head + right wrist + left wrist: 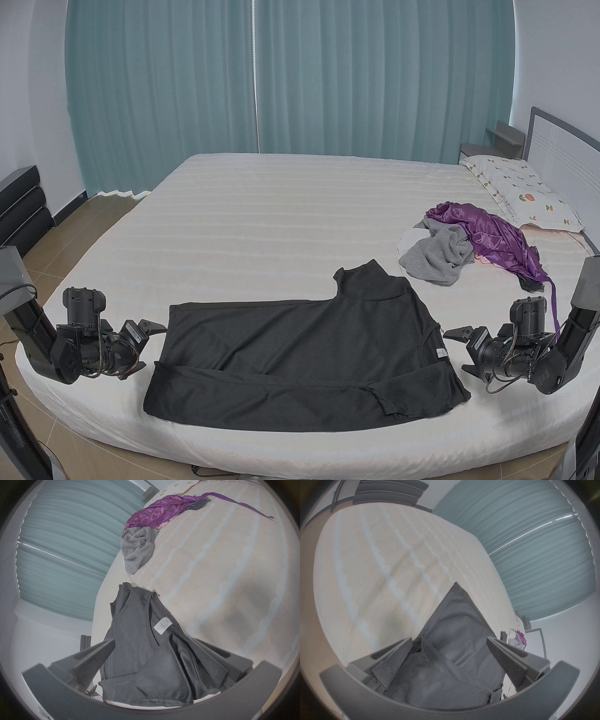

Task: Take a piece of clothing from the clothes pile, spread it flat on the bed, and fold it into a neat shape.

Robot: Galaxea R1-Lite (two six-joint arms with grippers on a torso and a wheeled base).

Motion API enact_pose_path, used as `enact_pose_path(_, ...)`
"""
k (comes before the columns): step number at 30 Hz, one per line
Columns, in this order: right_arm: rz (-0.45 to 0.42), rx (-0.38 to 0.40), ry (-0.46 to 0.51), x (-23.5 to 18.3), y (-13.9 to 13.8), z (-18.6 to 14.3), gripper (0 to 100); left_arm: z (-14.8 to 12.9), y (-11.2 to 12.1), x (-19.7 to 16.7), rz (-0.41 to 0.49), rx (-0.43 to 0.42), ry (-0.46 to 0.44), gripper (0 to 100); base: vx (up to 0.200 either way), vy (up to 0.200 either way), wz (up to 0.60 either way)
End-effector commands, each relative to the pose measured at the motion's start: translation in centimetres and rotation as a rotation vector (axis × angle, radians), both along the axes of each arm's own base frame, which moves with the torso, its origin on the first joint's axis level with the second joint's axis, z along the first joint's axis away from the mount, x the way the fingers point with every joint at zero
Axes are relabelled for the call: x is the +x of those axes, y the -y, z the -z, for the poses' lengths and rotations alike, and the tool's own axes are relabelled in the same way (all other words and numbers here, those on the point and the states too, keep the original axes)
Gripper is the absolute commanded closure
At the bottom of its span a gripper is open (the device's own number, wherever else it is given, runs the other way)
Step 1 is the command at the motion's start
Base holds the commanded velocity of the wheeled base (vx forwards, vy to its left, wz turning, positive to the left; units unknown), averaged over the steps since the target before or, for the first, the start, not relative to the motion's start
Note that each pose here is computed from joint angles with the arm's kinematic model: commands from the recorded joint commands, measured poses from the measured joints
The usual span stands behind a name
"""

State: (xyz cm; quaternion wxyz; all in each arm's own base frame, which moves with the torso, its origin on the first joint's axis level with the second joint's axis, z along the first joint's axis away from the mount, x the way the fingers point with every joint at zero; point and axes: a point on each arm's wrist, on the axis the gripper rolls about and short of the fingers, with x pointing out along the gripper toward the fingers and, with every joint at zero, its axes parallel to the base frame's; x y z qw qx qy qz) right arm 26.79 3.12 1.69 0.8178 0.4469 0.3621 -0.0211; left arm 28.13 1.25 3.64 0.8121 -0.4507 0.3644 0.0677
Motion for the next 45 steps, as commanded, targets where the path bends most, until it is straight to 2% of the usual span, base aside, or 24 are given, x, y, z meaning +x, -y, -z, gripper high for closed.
enact_pose_path(1,-0.009,0.01,-0.003,0.0,0.0,0.1,0,-1.2,0.0,0.9,-0.008,0.011,0.058,0,0.0,0.0,0.0)
enact_pose_path(7,-0.013,0.013,-0.009,0.0,-0.1,0.1,0,-2.1,-0.1,3.5,-0.006,0.027,0.127,0,0.0,0.0,0.0)
enact_pose_path(13,-0.025,0.024,-0.022,-0.1,-0.1,0.5,0,0.2,-0.4,9.4,0.029,0.072,0.173,0,0.0,0.0,0.0)
enact_pose_path(15,-0.025,0.026,-0.023,-0.1,-0.1,0.5,0,0.3,-0.4,9.7,0.031,0.075,0.177,0,0.0,0.0,0.0)
enact_pose_path(16,-0.027,0.028,-0.025,-0.1,-0.1,0.5,0,1.4,-0.4,12.0,0.051,0.098,0.2,0,0.0,0.0,0.0)
enact_pose_path(21,-0.03,0.031,-0.036,0.0,-0.1,0.8,0,2.2,-0.2,14.8,0.083,0.137,0.233,0,0.0,0.0,0.0)
enact_pose_path(29,-0.028,0.03,-0.037,0.1,-0.1,0.9,0,4.8,0.1,16.4,0.065,0.163,0.213,0,0.0,0.0,0.0)
enact_pose_path(45,-0.033,0.028,-0.027,0.3,-0.2,0.8,0,5.1,0.1,16.6,0.061,0.166,0.211,0,0.0,0.0,0.0)
